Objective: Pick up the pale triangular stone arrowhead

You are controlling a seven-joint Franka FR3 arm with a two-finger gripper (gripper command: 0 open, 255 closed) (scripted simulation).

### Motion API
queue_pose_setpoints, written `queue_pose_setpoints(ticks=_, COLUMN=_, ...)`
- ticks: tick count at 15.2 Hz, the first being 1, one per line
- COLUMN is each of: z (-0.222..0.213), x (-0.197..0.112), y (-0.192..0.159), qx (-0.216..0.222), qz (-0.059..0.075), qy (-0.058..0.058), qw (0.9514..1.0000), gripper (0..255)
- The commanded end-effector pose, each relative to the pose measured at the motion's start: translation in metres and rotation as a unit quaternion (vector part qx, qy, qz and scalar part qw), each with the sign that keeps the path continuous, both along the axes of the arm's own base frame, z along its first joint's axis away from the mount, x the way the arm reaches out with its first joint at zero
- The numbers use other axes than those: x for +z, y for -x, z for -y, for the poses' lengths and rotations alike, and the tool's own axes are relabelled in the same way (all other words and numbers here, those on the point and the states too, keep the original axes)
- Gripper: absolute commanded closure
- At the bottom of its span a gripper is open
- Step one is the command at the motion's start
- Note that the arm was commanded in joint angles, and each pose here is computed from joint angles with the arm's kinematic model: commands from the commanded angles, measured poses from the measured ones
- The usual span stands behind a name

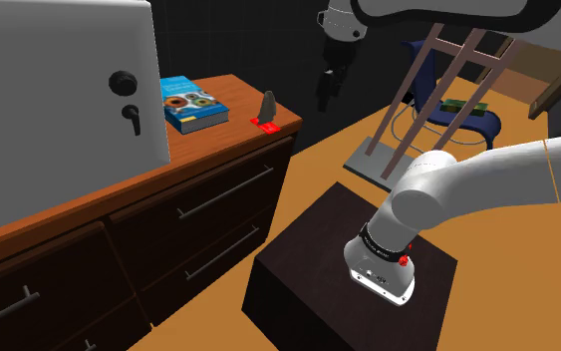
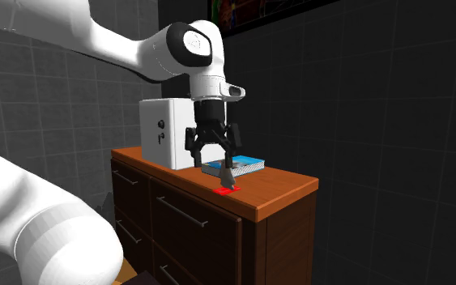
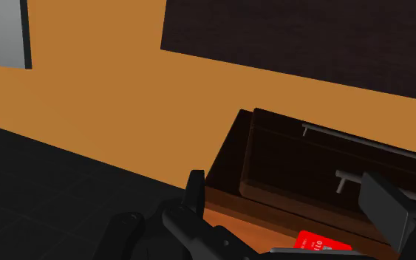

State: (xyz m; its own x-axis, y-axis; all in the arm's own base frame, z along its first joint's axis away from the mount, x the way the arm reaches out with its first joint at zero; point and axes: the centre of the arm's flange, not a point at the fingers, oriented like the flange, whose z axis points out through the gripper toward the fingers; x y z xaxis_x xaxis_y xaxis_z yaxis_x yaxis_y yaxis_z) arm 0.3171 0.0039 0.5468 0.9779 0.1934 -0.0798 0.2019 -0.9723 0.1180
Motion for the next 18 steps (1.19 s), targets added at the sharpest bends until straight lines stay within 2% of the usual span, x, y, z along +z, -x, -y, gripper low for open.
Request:
queue_pose_setpoints(ticks=1, z=0.0, x=0.0, y=0.0, qx=0.0, qz=0.0, qy=0.0, qw=1.0, gripper=0)
queue_pose_setpoints(ticks=7, z=-0.033, x=0.001, y=-0.085, qx=-0.022, qz=-0.054, qy=-0.024, qw=0.998, gripper=0)
queue_pose_setpoints(ticks=13, z=-0.063, x=-0.006, y=-0.169, qx=-0.044, qz=-0.106, qy=-0.047, qw=0.9923, gripper=0)
queue_pose_setpoints(ticks=18, z=-0.063, x=-0.032, y=-0.169, qx=-0.044, qz=-0.106, qy=-0.047, qw=0.9923, gripper=0)
